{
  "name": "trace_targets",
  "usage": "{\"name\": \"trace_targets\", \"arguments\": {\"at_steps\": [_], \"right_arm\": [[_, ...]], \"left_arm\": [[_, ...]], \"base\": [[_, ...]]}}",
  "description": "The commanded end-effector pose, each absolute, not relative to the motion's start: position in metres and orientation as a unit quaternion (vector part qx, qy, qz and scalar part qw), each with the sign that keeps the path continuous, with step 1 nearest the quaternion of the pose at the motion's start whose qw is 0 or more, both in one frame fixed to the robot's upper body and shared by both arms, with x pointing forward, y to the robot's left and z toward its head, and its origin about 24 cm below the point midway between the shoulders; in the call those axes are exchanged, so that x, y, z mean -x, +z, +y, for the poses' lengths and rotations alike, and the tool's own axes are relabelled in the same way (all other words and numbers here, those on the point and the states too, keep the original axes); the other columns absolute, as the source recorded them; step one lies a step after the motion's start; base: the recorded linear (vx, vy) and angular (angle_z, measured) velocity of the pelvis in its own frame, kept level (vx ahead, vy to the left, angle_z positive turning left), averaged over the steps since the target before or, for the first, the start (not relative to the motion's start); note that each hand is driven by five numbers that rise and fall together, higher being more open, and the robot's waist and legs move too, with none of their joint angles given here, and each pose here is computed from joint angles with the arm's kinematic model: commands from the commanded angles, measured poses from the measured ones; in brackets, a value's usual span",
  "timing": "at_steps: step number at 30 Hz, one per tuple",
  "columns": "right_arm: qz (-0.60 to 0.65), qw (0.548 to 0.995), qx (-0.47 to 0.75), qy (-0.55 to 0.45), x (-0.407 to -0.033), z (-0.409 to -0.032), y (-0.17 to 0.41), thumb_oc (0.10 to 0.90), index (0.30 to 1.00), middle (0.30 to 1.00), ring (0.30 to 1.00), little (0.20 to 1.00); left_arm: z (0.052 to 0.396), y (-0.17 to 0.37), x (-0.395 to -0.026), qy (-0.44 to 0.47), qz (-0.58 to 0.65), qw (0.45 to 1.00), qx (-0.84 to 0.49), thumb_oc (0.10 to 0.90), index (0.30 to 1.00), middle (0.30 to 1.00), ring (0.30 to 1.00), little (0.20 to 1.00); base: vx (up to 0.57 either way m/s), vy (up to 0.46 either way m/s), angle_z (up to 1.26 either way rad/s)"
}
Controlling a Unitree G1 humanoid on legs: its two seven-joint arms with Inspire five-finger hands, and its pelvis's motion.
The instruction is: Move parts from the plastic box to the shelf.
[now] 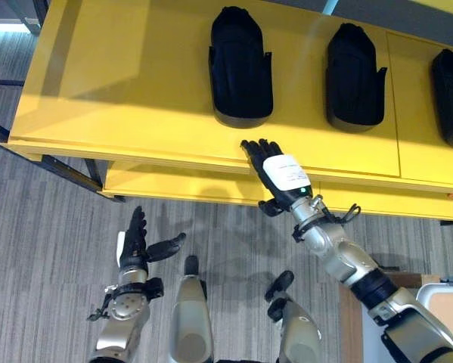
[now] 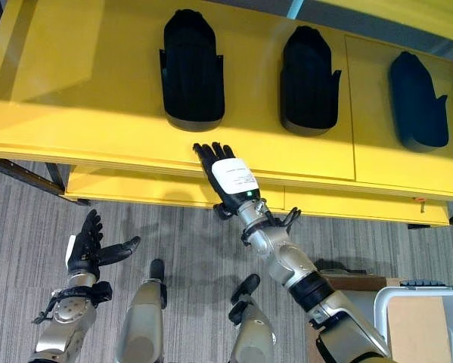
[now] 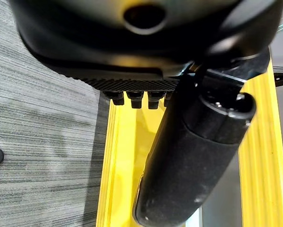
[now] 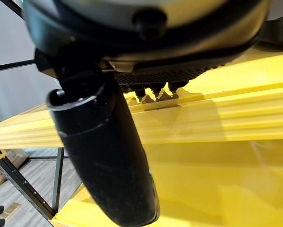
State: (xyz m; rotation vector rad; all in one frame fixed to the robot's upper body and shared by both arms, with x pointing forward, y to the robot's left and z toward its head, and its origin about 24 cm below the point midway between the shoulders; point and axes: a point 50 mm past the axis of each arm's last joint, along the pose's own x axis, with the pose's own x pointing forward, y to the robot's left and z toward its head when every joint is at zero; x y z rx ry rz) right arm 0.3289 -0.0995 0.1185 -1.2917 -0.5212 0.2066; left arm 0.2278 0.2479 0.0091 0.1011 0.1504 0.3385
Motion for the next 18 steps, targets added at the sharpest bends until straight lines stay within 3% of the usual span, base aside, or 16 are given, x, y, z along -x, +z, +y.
{"name": "trace_targets", "arguments": {"at_steps": [1,18], "right_arm": [[-0.305,0.759,0.567,0.093,-0.333,-0.076,0.147,0.900,1.000,1.000,1.000,1.000],[-0.287,0.774,0.559,0.075,-0.345,-0.077,0.150,0.900,1.000,1.000,1.000,1.000]], "left_arm": [[0.252,0.032,-0.225,0.167,0.005,0.984,-0.055,0.900,1.000,1.000,1.000,1.000],[0.251,0.031,-0.225,0.170,0.005,0.984,-0.046,0.900,1.000,1.000,1.000,1.000]], "base": [[0.00,0.000,0.00],[0.00,0.000,0.00]]}}
